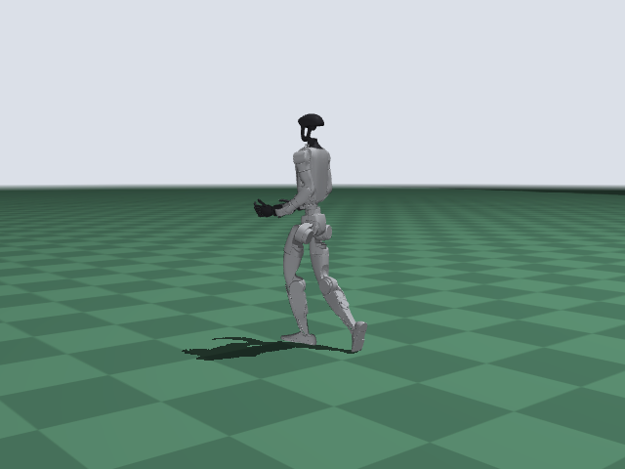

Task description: Walk run

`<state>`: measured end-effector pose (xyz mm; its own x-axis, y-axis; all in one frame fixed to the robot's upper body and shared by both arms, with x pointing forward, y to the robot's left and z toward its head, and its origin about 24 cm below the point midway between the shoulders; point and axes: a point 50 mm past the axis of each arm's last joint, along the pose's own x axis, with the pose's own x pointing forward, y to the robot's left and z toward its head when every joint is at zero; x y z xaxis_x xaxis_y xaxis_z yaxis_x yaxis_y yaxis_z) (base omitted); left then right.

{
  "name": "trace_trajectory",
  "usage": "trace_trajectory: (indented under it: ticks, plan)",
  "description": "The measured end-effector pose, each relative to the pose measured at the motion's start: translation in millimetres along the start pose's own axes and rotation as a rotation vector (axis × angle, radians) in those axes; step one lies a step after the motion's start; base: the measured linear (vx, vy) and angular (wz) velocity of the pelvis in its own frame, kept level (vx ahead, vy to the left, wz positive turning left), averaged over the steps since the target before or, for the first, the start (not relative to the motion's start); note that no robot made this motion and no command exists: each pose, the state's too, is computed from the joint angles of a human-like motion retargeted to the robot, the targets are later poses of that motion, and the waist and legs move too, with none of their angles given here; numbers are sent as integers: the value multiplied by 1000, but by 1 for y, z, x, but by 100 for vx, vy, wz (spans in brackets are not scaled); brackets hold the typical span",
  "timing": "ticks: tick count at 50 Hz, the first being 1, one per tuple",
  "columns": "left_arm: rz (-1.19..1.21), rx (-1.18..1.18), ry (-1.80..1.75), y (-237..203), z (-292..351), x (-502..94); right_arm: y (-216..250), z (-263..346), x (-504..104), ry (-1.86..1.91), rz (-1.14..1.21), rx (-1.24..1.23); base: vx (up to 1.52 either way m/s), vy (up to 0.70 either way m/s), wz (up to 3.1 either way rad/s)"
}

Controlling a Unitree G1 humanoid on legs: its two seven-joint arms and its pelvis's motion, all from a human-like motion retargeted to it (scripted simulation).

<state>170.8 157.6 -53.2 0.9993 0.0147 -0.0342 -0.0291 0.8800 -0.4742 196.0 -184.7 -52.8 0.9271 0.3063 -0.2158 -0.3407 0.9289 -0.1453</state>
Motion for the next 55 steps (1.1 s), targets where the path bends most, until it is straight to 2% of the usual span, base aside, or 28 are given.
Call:
trace_trajectory:
  ticks: [3,8,15,23,29,32,37,40,45,49,52,55]
  plan:
    - [-103,-46,-82,-27,11,30,-1,-20,-21,119,-8,-64,74,17,238]
    - [-329,72,-134,-52,34,58,-3,-44,-64,218,-153,21,78,-7,325]
    - [-456,255,-180,-54,58,69,8,-50,-84,203,-320,179,88,-30,350]
    - [-244,281,24,-4,18,11,4,-21,-39,58,-231,123,100,-18,117]
    - [-112,168,197,8,-24,-34,-17,14,8,-146,-209,257,89,-39,129]
    - [-30,125,206,17,-26,-54,-26,35,18,-241,-204,245,93,-33,30]
    - [-37,230,209,31,-11,-63,-38,57,17,-353,-261,217,102,-40,59]
    - [-35,301,183,31,-1,-54,-36,53,9,-355,-294,251,106,-50,68]
    - [68,372,66,25,13,-37,-7,23,2,-227,-249,323,127,-75,105]
    - [156,193,-200,10,37,7,16,-7,-7,-87,-216,334,118,-13,79]
    - [58,12,-333,-14,58,45,23,-22,-30,-23,-205,348,102,-26,85]
    - [-81,21,-421,-28,87,67,20,-35,-59,38,-229,351,122,-37,191]
